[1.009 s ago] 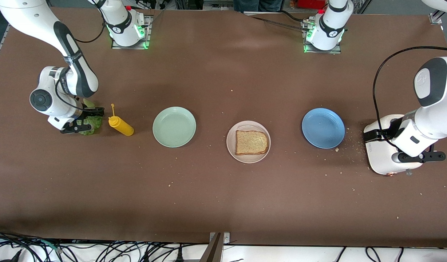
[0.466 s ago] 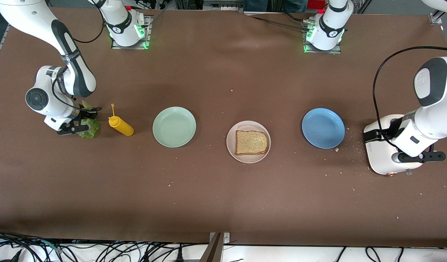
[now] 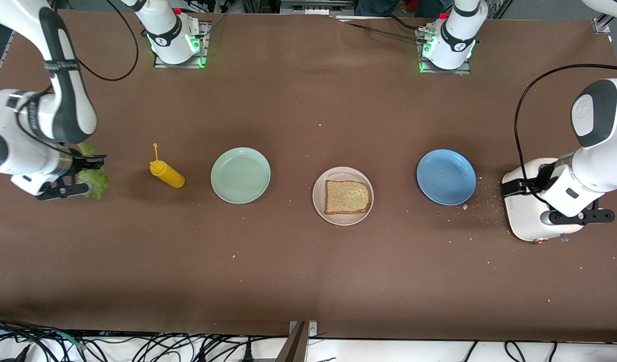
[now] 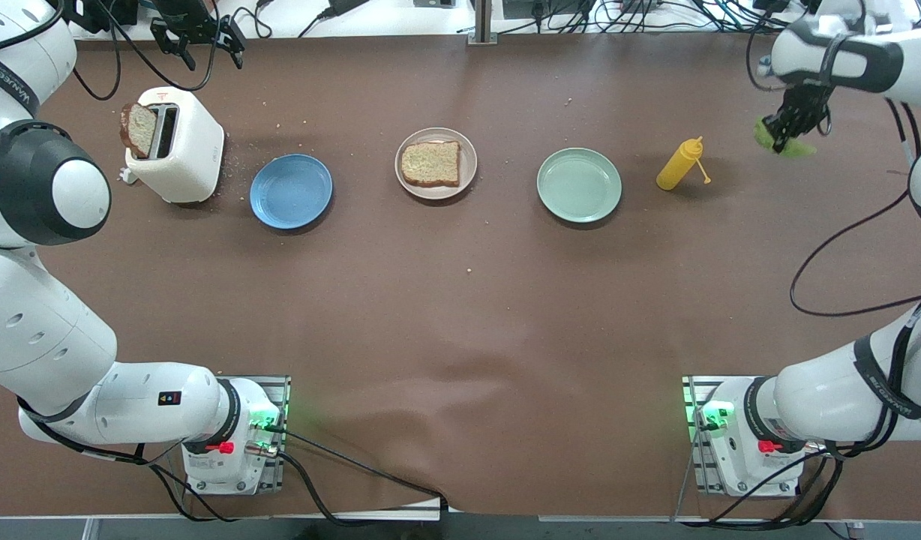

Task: Make sandwich in beige plate with both arms
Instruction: 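Lift the lettuce leaf with the right gripper over the beige plate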

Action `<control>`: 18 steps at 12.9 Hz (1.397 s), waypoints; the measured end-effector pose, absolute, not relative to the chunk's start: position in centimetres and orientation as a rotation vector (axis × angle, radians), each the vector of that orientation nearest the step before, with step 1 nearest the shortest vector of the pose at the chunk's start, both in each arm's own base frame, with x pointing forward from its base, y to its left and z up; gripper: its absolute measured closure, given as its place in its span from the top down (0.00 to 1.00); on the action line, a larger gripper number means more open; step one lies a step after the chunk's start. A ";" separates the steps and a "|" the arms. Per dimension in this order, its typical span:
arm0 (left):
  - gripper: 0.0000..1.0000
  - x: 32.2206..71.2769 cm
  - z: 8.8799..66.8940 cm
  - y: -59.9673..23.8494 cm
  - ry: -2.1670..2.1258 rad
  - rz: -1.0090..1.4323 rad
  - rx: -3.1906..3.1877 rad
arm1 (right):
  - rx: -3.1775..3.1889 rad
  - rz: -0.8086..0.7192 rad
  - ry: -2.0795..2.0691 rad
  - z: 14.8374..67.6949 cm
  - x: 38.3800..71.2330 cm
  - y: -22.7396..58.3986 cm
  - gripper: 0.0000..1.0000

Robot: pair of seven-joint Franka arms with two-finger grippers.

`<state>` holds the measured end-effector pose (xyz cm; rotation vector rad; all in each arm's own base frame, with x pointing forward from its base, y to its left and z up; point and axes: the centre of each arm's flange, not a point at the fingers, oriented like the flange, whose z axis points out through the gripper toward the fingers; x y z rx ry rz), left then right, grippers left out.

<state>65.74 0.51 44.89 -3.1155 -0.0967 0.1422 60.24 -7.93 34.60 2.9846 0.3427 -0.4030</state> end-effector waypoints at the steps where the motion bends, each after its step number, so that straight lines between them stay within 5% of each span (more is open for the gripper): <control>1: 1.00 65.7 44.9 0.5 -0.097 0.142 -3.115 | 2.982 -0.396 0.374 37.2 61.3 -6.3 0.09; 9: 1.00 65.7 44.9 0.5 -0.096 0.143 -3.116 | 2.946 -0.102 0.899 47.0 63.3 15.3 0.09; 18: 1.00 65.8 44.6 0.5 -0.096 0.149 -3.115 | 2.695 0.339 1.530 34.6 57.6 43.7 0.09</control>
